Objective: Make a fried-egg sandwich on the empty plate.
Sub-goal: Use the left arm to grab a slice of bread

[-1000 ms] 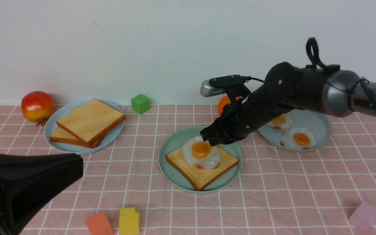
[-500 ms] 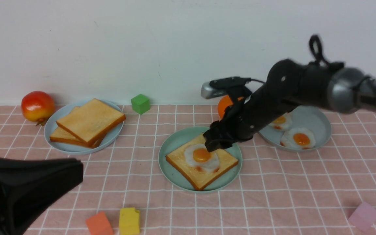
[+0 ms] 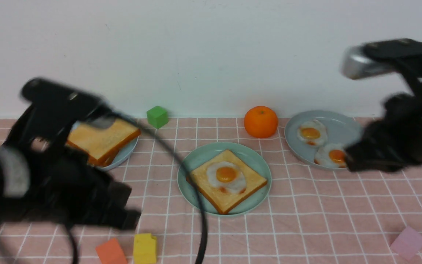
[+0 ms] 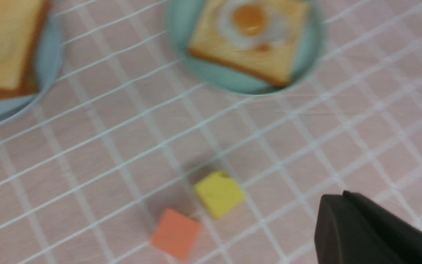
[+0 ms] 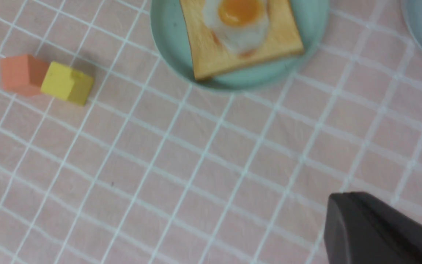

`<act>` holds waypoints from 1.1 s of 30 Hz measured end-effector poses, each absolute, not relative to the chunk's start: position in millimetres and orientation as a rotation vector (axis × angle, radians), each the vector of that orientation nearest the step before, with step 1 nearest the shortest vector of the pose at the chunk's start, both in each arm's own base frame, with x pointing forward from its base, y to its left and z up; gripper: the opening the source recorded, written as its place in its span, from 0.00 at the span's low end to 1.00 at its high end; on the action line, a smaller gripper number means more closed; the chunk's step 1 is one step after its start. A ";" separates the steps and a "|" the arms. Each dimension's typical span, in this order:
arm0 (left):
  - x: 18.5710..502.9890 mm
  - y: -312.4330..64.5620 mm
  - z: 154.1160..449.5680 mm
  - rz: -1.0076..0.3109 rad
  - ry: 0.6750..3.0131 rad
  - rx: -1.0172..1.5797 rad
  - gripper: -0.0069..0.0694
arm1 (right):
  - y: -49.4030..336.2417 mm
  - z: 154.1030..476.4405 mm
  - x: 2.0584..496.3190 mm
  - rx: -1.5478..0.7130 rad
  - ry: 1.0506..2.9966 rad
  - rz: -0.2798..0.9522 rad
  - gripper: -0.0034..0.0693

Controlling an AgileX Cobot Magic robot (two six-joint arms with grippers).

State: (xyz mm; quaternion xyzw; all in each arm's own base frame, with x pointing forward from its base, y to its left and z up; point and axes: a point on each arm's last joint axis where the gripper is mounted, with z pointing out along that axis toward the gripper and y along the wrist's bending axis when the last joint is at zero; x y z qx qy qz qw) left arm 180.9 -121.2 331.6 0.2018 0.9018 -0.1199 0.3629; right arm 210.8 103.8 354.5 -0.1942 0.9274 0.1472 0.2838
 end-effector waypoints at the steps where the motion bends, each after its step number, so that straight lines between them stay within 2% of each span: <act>1: 194.6 -121.8 329.6 -0.282 2.354 0.497 0.07 | 99.1 351.8 200.7 -0.507 2.480 0.391 0.04; 6: 267.5 -101.2 323.6 -0.222 2.489 0.341 0.07 | 78.3 344.5 153.1 -0.453 2.442 0.398 0.05; 11: 334.6 -90.2 290.3 -0.137 2.636 0.329 0.07 | 64.9 339.6 120.8 -0.444 2.384 0.406 0.05; 18: 383.0 -93.9 267.5 0.002 2.661 0.402 0.11 | 58.7 335.0 105.7 -0.443 2.359 0.409 0.05; 26: 421.1 -89.4 235.6 0.250 2.649 0.535 0.54 | 57.3 331.8 101.9 -0.448 2.374 0.408 0.06; 29: 426.4 -89.8 225.3 0.270 2.646 0.556 0.60 | 57.3 331.7 101.8 -0.449 2.375 0.408 0.06; 33: 434.2 -92.2 207.6 0.268 2.641 0.574 0.62 | 57.3 331.7 101.8 -0.449 2.375 0.408 0.06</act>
